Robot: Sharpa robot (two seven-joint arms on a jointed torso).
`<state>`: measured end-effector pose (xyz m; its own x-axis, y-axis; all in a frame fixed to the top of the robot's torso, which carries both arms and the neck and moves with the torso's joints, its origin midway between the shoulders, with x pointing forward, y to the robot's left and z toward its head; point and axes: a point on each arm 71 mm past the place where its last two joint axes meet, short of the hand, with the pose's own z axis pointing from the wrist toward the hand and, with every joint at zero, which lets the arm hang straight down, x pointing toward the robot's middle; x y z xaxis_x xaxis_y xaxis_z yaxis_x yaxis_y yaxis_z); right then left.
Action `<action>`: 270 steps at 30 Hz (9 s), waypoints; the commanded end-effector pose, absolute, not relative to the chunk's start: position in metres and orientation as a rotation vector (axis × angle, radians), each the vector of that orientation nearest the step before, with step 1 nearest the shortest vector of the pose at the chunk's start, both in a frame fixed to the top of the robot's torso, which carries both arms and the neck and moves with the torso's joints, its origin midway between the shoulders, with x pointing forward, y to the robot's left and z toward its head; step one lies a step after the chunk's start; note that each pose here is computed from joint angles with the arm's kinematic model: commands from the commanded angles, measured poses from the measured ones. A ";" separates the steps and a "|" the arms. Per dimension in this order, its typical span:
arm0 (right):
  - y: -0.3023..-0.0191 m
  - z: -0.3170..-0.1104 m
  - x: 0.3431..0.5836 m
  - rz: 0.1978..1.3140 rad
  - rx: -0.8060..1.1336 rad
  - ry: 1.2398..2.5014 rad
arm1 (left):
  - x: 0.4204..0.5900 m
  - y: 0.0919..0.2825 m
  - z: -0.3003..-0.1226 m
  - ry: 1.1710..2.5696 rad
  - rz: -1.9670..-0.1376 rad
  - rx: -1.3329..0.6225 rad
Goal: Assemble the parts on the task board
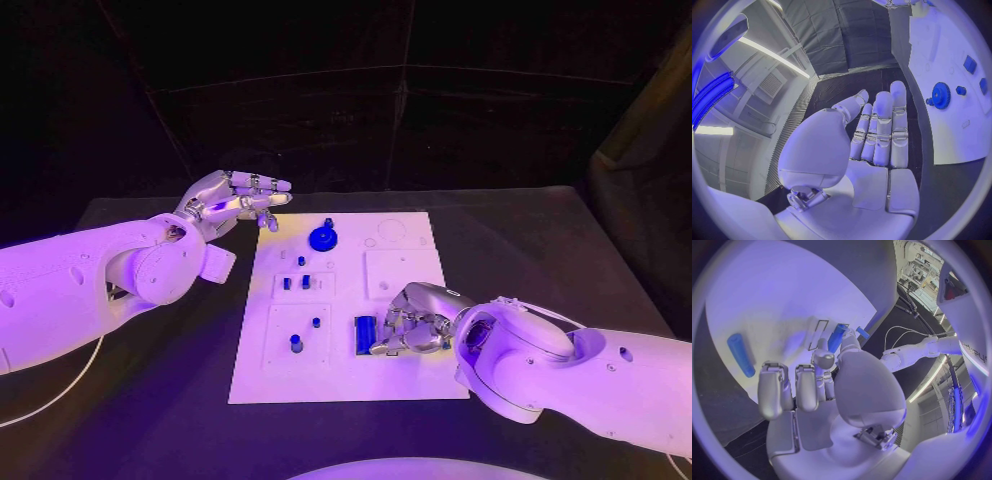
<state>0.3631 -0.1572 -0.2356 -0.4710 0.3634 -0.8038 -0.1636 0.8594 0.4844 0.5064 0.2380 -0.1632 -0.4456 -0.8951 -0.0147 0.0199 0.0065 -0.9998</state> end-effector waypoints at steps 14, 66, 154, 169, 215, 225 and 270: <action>-0.228 -0.214 0.351 0.675 0.171 1.923 | 0.507 0.237 -0.163 1.533 -1.553 -0.930; -0.220 -0.245 0.371 0.218 -0.296 2.028 | 0.505 0.237 -0.169 1.553 -1.546 -0.935; -0.170 -0.242 0.369 0.550 0.225 2.035 | 0.503 0.239 -0.168 1.554 -1.544 -0.937; -0.176 -0.239 0.360 0.586 0.158 2.068 | 0.504 0.240 -0.168 1.554 -1.540 -0.939; -0.226 -0.211 0.424 1.252 0.722 1.730 | 0.505 0.237 -0.173 1.521 -1.575 -1.000; -0.246 -0.214 0.502 1.377 0.936 1.457 | 0.523 0.241 -0.183 1.363 -1.548 -1.125; -0.192 -0.224 0.462 1.229 1.209 1.218 | 0.462 0.192 -0.224 1.218 -1.229 -1.209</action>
<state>0.4615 -0.1893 -0.2265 -0.0680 0.9976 0.0143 0.0150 -0.0134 0.9998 0.4614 0.1898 -0.2287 -0.0577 -0.9966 0.0591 -0.0451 -0.0566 -0.9974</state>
